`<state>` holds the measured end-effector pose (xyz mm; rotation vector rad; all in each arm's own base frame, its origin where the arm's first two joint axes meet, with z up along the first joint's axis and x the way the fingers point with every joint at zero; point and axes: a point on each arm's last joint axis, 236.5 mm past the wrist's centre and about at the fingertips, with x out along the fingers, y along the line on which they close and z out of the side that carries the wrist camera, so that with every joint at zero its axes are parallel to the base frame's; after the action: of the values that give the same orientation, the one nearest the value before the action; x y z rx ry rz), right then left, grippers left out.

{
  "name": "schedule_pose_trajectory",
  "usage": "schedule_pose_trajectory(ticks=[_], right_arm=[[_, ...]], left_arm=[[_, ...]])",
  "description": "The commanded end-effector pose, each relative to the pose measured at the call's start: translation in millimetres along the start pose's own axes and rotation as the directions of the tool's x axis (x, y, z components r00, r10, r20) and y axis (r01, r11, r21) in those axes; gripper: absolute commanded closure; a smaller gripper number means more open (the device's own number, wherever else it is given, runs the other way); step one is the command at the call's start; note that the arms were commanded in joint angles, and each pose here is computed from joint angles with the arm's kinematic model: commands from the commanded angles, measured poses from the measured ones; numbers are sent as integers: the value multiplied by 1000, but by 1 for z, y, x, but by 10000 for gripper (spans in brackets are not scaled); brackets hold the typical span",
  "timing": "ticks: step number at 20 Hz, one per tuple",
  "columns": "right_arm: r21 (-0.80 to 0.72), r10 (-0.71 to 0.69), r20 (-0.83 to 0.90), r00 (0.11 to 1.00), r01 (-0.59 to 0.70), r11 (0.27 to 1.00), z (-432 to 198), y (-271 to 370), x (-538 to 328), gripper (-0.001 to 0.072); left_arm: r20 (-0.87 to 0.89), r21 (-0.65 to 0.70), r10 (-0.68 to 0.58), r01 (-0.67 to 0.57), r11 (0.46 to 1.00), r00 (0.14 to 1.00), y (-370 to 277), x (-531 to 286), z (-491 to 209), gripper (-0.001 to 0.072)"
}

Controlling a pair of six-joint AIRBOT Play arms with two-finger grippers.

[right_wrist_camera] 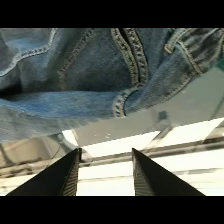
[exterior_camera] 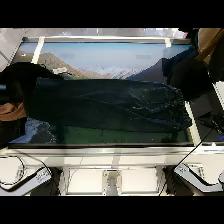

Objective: Fold the clothes and pants, and hang the long-sleeved shirts on hangers.

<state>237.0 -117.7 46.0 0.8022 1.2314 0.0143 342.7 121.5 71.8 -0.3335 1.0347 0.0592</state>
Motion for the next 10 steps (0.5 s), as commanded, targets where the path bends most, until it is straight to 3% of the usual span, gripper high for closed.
schedule_pose_trajectory(ticks=[1, 5, 9, 10], right_arm=[[-26, -69, -29, 997, 68, 997, -7, -16, -2, 351], [-50, -134, -50, 990, 131, 990, -12, -31, -4, 352], [-46, -159, -10, 987, 159, 986, -2, -37, -4, 351], [-47, -146, -3, 989, 146, 988, -1, -34, -4, 351]], left_arm=[[-133, -106, 185, -200, 974, 974, 66, -2, -109, 695], [-156, -325, 288, -324, 888, 945, 131, -19, -166, 695], [-135, -344, 266, -297, 891, 955, 137, -10, -162, 693], [-125, -350, 230, -260, 900, 965, 129, -2, -157, 580]])
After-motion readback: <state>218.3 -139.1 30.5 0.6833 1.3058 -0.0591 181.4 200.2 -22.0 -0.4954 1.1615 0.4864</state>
